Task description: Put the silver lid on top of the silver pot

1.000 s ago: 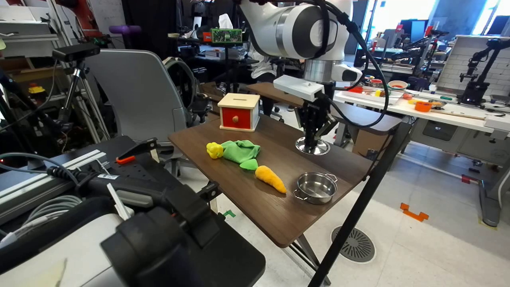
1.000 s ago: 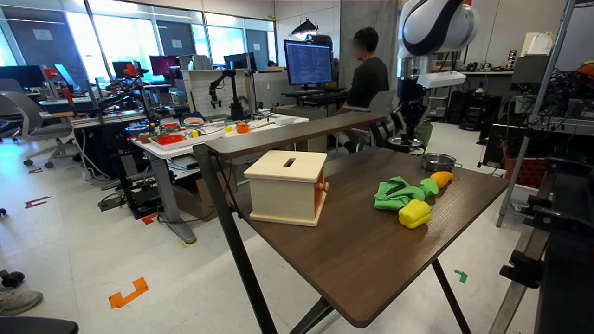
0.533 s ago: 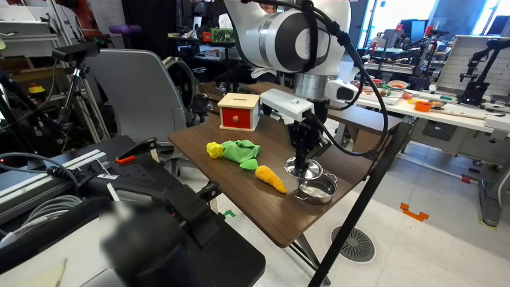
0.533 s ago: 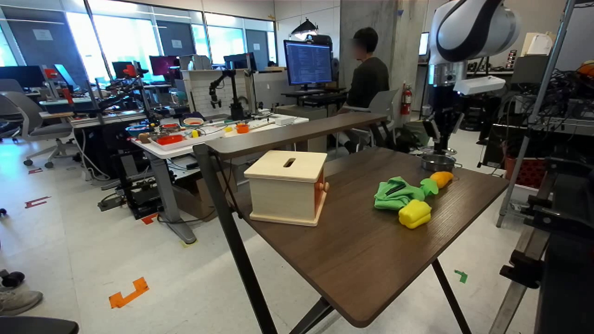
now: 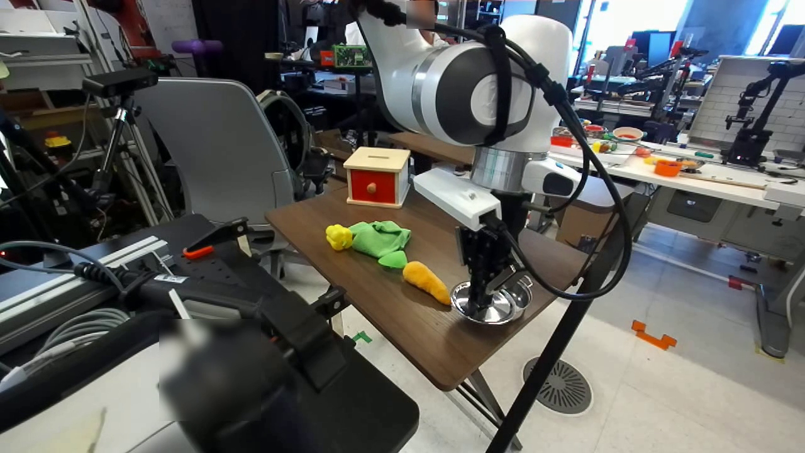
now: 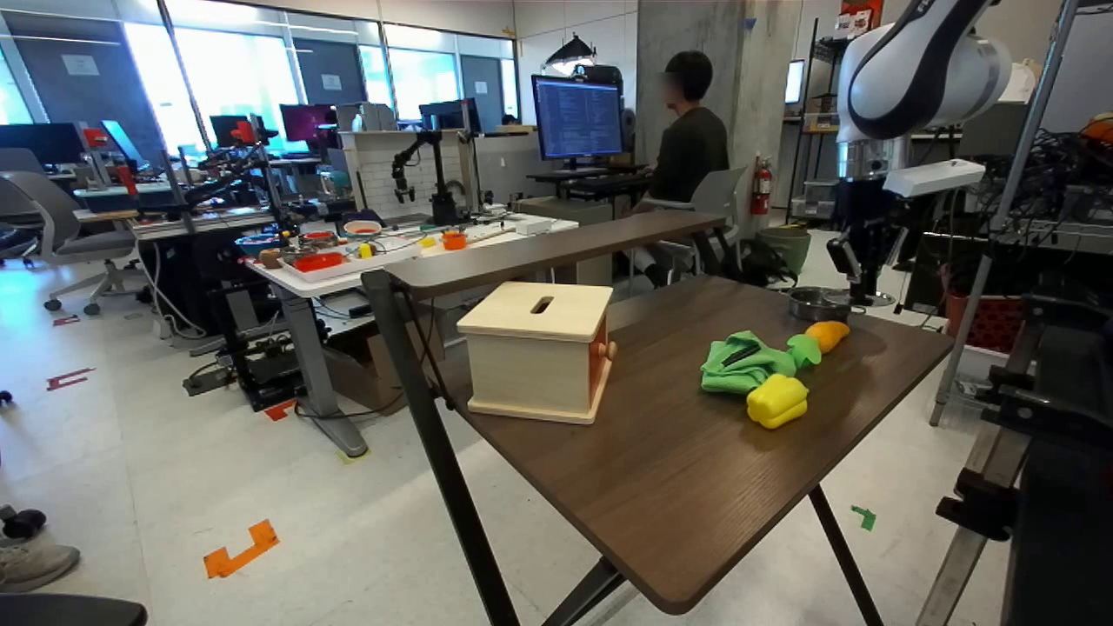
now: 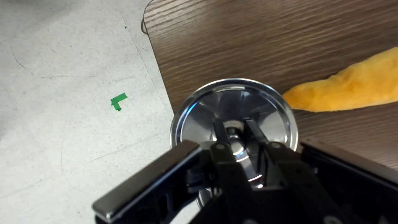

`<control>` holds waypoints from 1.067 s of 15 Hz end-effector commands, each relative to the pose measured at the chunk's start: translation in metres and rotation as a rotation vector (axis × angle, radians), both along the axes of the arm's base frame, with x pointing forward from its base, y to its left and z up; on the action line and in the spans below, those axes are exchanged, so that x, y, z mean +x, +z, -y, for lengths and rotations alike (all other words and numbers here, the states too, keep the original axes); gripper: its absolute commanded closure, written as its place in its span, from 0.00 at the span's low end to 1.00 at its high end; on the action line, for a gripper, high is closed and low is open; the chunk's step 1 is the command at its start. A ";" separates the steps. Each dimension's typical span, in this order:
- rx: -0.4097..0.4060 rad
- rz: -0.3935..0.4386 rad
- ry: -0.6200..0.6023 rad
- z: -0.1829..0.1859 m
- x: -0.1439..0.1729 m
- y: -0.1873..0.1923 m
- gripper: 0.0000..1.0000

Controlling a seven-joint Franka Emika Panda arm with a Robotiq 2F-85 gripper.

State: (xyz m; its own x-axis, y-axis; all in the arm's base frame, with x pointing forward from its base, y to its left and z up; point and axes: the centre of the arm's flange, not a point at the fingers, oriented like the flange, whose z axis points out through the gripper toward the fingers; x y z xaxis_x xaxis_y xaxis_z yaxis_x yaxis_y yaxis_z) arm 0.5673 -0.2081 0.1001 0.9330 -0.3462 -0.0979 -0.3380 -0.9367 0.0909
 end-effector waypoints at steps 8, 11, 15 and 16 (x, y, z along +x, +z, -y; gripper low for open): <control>-0.012 0.056 -0.031 0.006 0.030 0.010 0.95; -0.017 0.061 -0.040 0.006 0.039 0.006 0.95; -0.019 0.058 -0.037 -0.001 0.047 -0.005 0.95; -0.019 0.056 -0.035 -0.003 0.049 -0.009 0.95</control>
